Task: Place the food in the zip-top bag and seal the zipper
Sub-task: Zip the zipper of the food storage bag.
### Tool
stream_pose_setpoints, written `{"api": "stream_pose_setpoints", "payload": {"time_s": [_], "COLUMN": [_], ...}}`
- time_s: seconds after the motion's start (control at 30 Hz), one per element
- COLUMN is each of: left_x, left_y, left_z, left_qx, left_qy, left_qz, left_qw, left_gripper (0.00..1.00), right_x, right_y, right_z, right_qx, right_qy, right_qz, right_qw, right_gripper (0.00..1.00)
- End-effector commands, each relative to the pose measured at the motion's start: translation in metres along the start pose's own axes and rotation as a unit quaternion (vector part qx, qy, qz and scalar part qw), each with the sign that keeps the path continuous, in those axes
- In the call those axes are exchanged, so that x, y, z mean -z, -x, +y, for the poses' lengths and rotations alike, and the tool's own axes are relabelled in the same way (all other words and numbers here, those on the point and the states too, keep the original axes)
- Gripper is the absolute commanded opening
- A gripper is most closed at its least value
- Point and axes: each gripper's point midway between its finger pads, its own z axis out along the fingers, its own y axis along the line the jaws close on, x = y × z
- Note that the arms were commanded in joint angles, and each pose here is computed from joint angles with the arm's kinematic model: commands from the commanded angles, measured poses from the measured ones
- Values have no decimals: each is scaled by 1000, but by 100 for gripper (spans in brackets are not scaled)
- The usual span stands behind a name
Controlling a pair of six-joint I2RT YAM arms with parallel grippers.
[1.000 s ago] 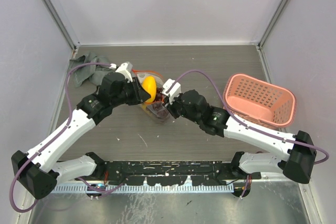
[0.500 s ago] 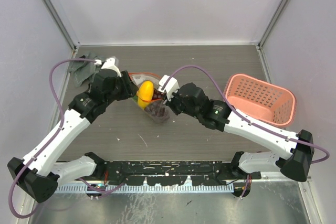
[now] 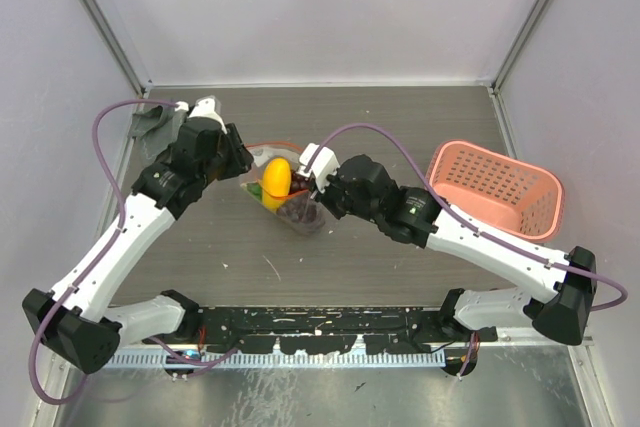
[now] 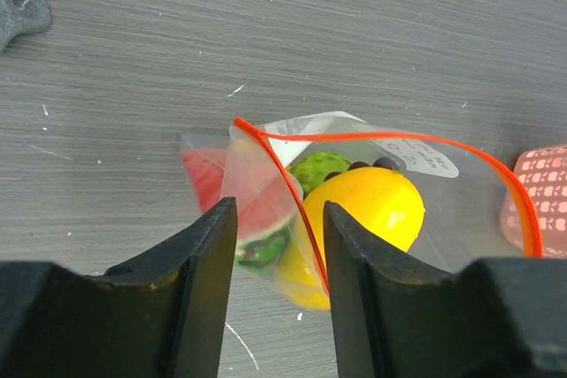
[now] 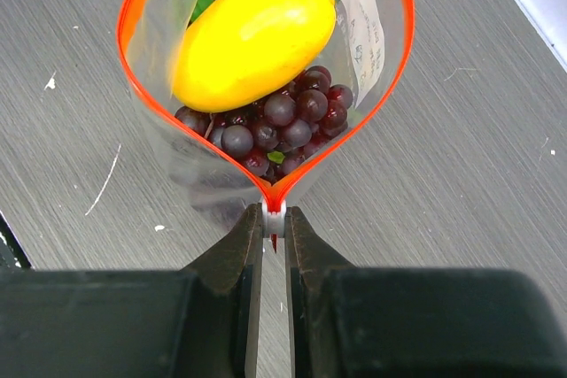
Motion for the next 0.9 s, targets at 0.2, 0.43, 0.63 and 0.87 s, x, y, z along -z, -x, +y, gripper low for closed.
{"api": "stream_pose_setpoints", "payload": {"time_s": [0.2,0.43,0.63,0.87], "left_x": [-2,21,21,49], "left_y": [29,41,26,40], "left_z": [-10,-1,9,9], "left_qx": [-1,-4,-5,-20], "left_qy": [-10,-1,7,-7], "left_qz": [-26,-60,-49,-81], "left_qw": [1000,998,999,997], "left_gripper": [9,0,8,33], "right_x": [12,21,16,11], "right_y": [45,46,50,56], "right_z": [-11,-21,-8,-12], "right_qx": [19,27,21,41], "right_qy": [-12,-36,-4,-12], "right_qz": [-61,-70,-87,-81], "right_qw": [998,997,996,996], "right_gripper": [1,1,1,1]}}
